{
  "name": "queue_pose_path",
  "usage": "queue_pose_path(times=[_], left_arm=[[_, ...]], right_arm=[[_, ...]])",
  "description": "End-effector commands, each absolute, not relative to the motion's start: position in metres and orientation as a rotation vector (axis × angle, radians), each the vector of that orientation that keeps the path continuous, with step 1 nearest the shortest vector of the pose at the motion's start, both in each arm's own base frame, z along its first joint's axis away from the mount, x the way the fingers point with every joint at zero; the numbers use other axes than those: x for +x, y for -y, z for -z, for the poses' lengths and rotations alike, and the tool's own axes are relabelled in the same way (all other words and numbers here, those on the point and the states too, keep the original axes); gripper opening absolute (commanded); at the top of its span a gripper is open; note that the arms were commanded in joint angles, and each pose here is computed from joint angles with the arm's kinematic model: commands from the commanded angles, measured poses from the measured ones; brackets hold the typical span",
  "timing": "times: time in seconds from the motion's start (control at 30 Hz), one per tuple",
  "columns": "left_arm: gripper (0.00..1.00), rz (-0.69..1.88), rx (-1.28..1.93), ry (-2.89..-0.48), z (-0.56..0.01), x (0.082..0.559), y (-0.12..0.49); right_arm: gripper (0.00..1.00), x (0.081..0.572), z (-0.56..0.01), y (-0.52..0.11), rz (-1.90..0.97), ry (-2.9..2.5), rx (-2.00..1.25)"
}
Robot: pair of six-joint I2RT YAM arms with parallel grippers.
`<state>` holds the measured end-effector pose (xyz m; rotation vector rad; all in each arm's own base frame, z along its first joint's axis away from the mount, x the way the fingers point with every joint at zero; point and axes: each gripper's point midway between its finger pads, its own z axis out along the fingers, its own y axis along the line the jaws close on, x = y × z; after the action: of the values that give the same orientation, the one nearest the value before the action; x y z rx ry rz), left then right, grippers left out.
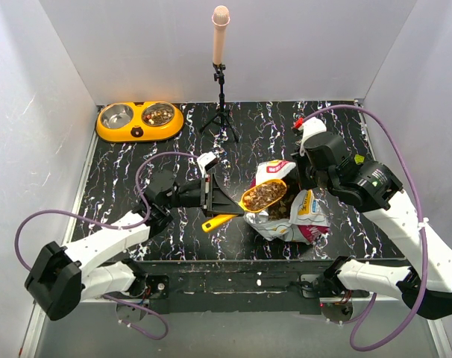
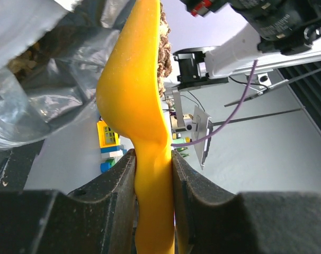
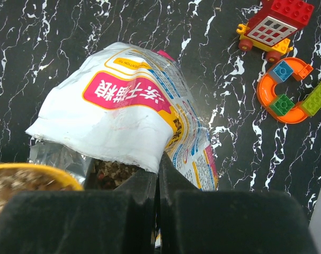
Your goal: Serve the pet food
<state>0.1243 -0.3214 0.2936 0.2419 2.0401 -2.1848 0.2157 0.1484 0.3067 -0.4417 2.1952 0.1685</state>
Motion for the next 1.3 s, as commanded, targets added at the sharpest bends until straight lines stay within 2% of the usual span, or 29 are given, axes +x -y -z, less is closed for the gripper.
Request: queue_pose_path(times=[0.0, 0.2, 0.43, 0.6, 0.73, 0.97, 1.27], left_arm=[[0.00, 2.228, 0.295, -1.954, -0.323, 0.110, 0.309], [0.00, 2.208, 0.259, -1.901, -0.353, 0.117, 0.303], [0.00, 2.177, 0.107, -1.820, -0.409, 0.174, 0.308], [0.00, 2.181, -0.015, -1.768, -0.424, 0.216, 0.298], [0.00, 2.107, -0.091, -1.779, -0.422, 0.254, 0.283], [0.00, 1.976, -0.301, -1.729, -0.401, 0.330, 0.217], [0.00, 1.788, -0.390, -1.616, -0.368, 0.408, 0.134]], right_arm=[[0.01, 0.238, -0.397, -0.154, -0.316, -1.884, -0.228], [0.01, 0.236, -0.394, -0.155, -0.327, -1.888, -0.244], [0.01, 0.226, -0.397, -0.152, -0.346, -1.889, -0.279], [0.01, 0.220, -0.396, -0.144, -0.339, -1.886, -0.277], [0.01, 0.214, -0.396, -0.141, -0.351, -1.893, -0.277], [0.01, 0.206, -0.391, -0.139, -0.372, -1.907, -0.288], [0.01, 0.203, -0.391, -0.145, -0.404, -1.915, -0.321]])
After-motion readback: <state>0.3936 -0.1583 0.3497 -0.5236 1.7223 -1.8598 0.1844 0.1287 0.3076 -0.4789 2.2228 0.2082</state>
